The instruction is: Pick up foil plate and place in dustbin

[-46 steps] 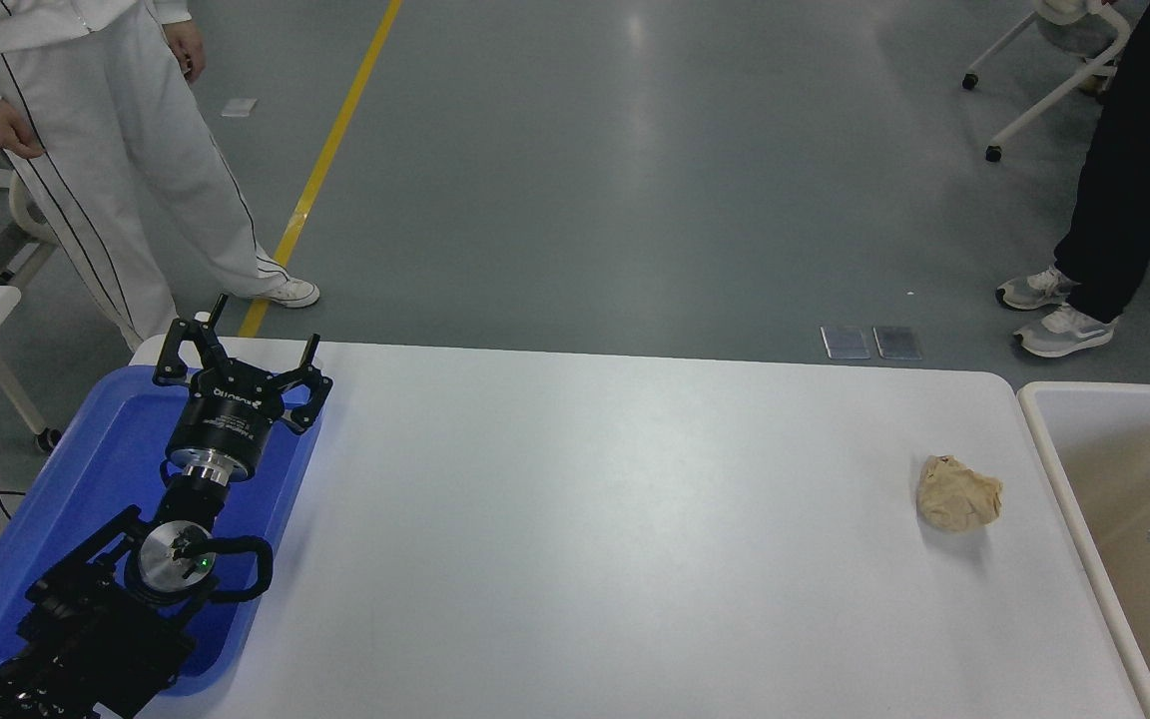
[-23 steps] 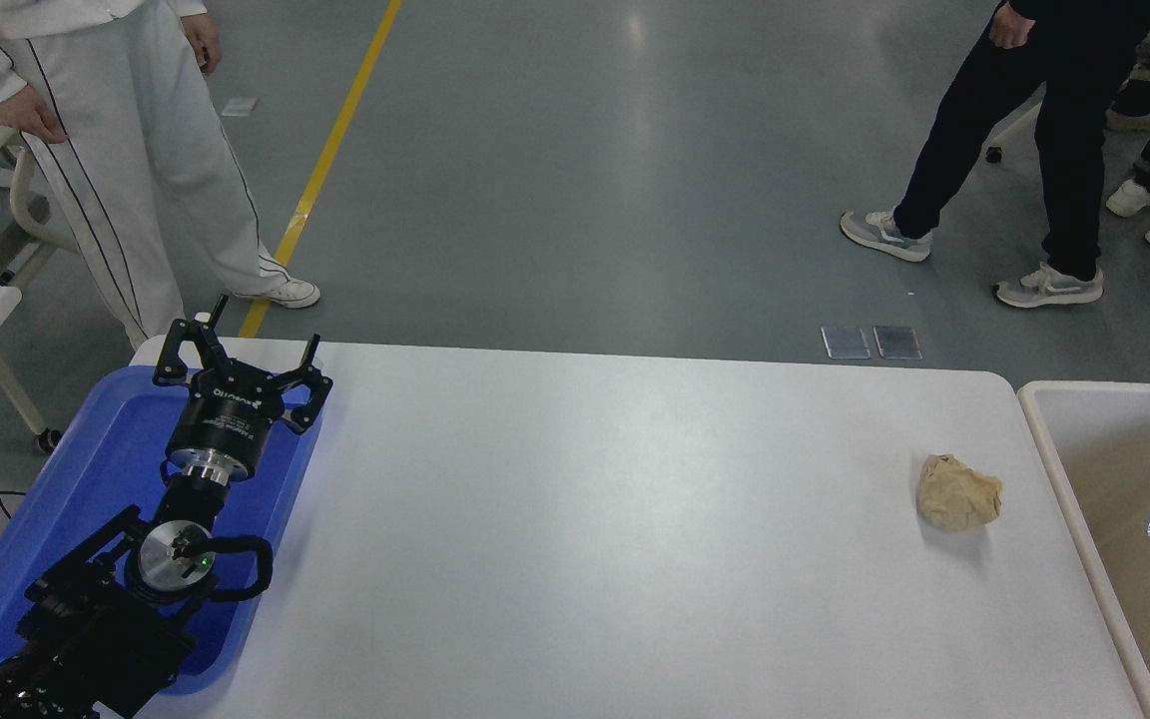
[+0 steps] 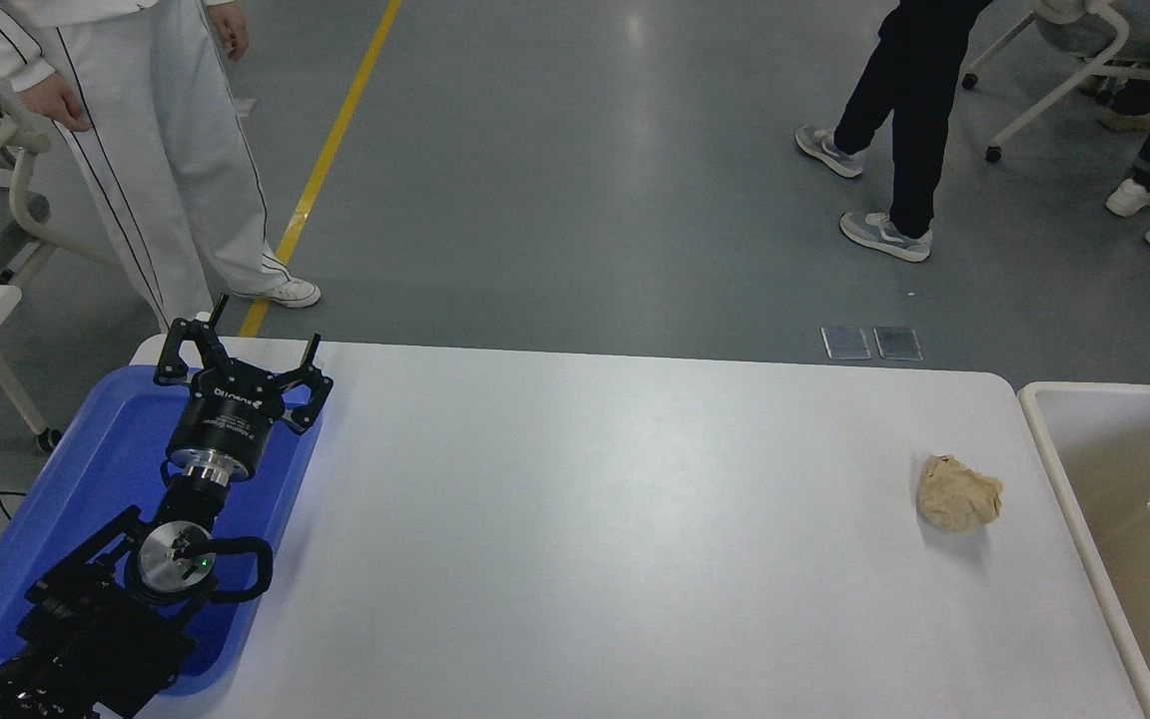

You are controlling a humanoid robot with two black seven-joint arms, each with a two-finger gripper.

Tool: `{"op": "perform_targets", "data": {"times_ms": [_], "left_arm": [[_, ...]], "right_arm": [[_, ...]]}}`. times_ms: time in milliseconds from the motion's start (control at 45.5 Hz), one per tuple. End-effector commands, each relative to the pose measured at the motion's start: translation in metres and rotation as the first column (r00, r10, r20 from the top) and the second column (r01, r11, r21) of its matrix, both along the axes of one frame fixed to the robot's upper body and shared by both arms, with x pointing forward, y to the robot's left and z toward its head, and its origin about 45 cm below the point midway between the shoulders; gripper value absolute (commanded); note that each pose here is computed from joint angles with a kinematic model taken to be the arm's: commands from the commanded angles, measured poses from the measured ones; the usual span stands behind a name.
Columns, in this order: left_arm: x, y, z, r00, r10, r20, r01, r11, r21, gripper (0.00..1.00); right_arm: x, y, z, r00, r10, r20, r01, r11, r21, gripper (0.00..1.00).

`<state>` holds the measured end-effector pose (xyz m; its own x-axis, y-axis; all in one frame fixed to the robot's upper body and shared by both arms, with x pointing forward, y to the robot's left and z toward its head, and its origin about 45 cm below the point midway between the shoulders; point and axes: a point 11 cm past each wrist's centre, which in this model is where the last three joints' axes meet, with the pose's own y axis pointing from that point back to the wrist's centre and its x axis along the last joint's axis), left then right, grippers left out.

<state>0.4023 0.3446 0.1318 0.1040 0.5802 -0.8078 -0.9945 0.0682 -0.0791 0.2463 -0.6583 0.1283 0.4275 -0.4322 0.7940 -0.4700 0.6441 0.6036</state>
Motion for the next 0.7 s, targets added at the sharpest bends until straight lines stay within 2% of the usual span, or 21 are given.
{"op": "perform_targets", "data": {"times_ms": [0, 22, 88, 154, 176, 308, 681], "left_arm": [[0.000, 0.000, 0.000, 1.000, 0.000, 0.000, 0.000, 1.000, 0.000, 1.00], [0.000, 0.000, 0.000, 1.000, -0.001, 0.001, 0.001, 1.000, 0.000, 1.00], [0.000, 0.000, 0.000, 1.000, 0.000, 0.000, 0.000, 1.000, 0.000, 1.00], [0.000, 0.000, 0.000, 1.000, 0.000, 0.000, 0.000, 1.000, 0.000, 1.00], [0.000, 0.000, 0.000, 1.000, -0.001, 0.001, 0.001, 1.000, 0.000, 1.00], [0.000, 0.000, 0.000, 1.000, 0.000, 0.000, 0.000, 1.000, 0.000, 1.00], [0.000, 0.000, 0.000, 1.000, -0.001, 0.001, 0.001, 1.000, 0.000, 1.00]], "right_arm": [[-0.003, 0.000, -0.003, 1.000, -0.007, 0.012, 0.007, 1.000, -0.003, 0.00], [-0.003, 0.000, -0.003, 1.000, -0.007, 0.012, 0.007, 1.000, -0.004, 0.00], [-0.002, -0.001, -0.002, 1.000, -0.004, 0.020, 0.005, 1.000, -0.017, 0.16], [0.000, -0.002, 0.001, 0.999, 0.000, 0.043, 0.002, 0.999, -0.045, 0.48], [0.001, -0.002, 0.003, 0.999, 0.004, 0.053, -0.001, 0.998, -0.058, 0.55], [0.007, 0.006, -0.001, 0.995, 0.028, 0.099, -0.018, 0.994, -0.106, 0.91], [0.008, 0.008, -0.004, 0.994, 0.032, 0.105, -0.021, 0.994, -0.109, 0.96]]}}
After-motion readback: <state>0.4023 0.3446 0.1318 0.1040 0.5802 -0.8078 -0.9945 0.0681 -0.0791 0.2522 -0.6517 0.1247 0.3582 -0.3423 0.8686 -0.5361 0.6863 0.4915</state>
